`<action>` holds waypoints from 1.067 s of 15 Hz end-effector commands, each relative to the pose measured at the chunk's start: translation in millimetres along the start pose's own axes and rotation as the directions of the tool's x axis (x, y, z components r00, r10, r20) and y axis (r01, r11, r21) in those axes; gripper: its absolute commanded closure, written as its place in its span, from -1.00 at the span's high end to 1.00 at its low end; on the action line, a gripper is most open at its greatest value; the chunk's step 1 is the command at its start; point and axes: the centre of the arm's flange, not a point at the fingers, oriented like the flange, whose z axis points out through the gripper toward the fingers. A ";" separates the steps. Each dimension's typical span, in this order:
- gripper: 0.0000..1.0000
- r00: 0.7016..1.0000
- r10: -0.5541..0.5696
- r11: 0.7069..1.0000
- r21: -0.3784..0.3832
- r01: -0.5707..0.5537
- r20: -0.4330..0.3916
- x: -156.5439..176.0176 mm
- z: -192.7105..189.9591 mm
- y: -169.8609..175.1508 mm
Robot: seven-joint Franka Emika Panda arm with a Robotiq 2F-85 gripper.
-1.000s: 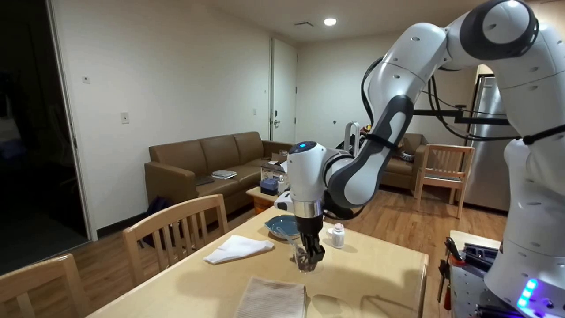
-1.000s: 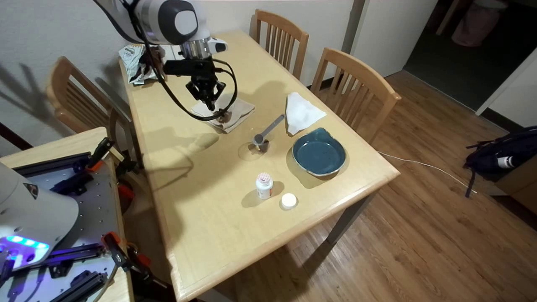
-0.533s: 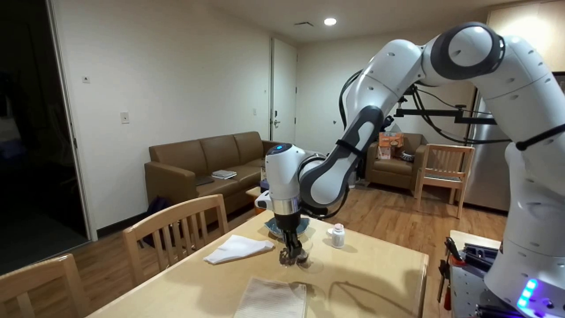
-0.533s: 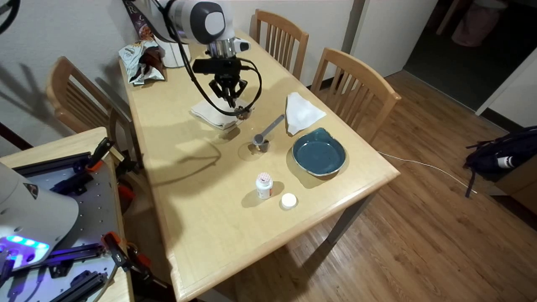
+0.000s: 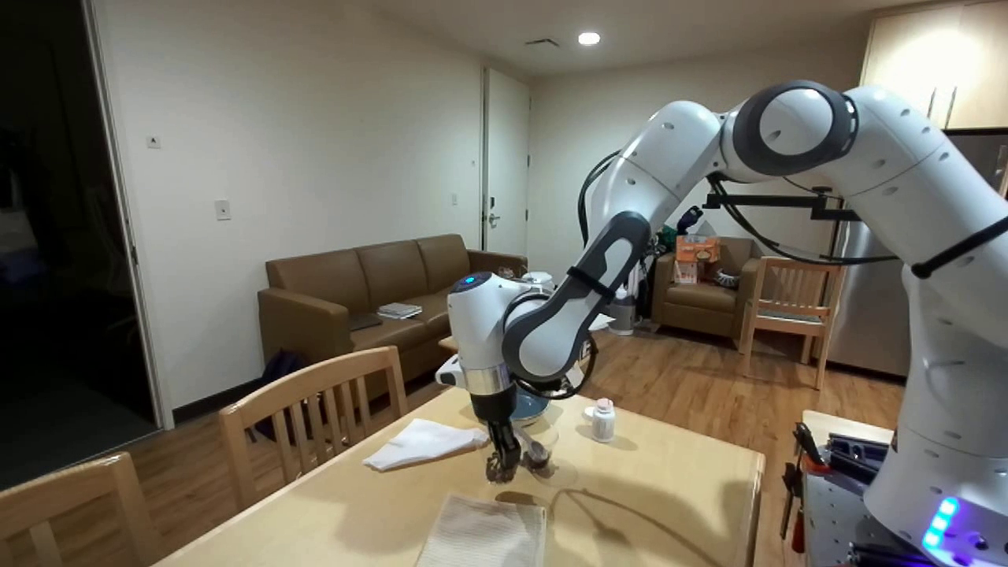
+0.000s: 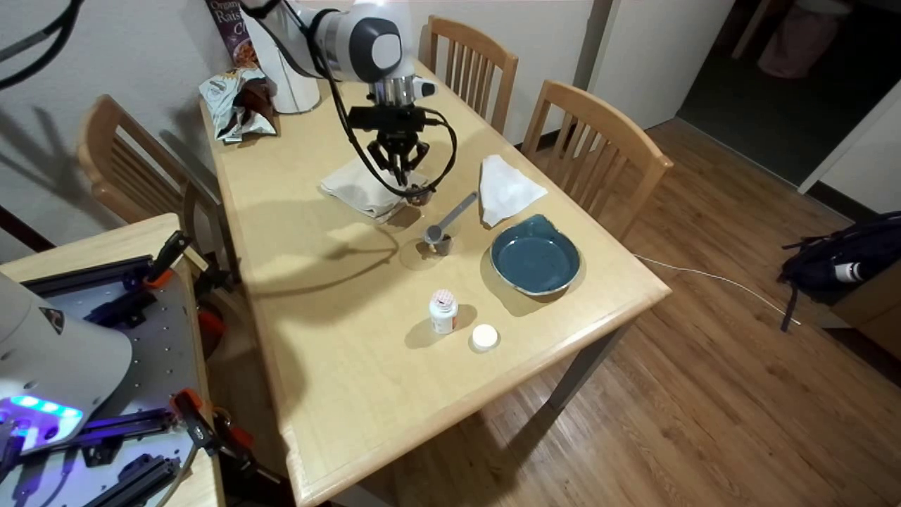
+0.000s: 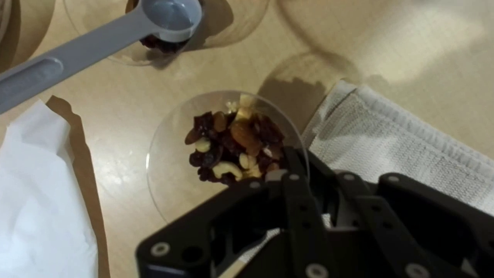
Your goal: Take the spoon from the bowl and put it in the cup, then move the two cups slightly forward
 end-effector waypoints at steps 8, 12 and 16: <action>-0.91 0.992 -0.016 0.994 0.110 0.002 0.127 10.7 0.6 8.7; -0.91 0.992 -0.059 0.987 0.155 0.041 0.110 15.0 1.8 7.8; -0.91 0.992 -0.017 0.990 0.141 0.000 0.124 14.9 2.2 9.0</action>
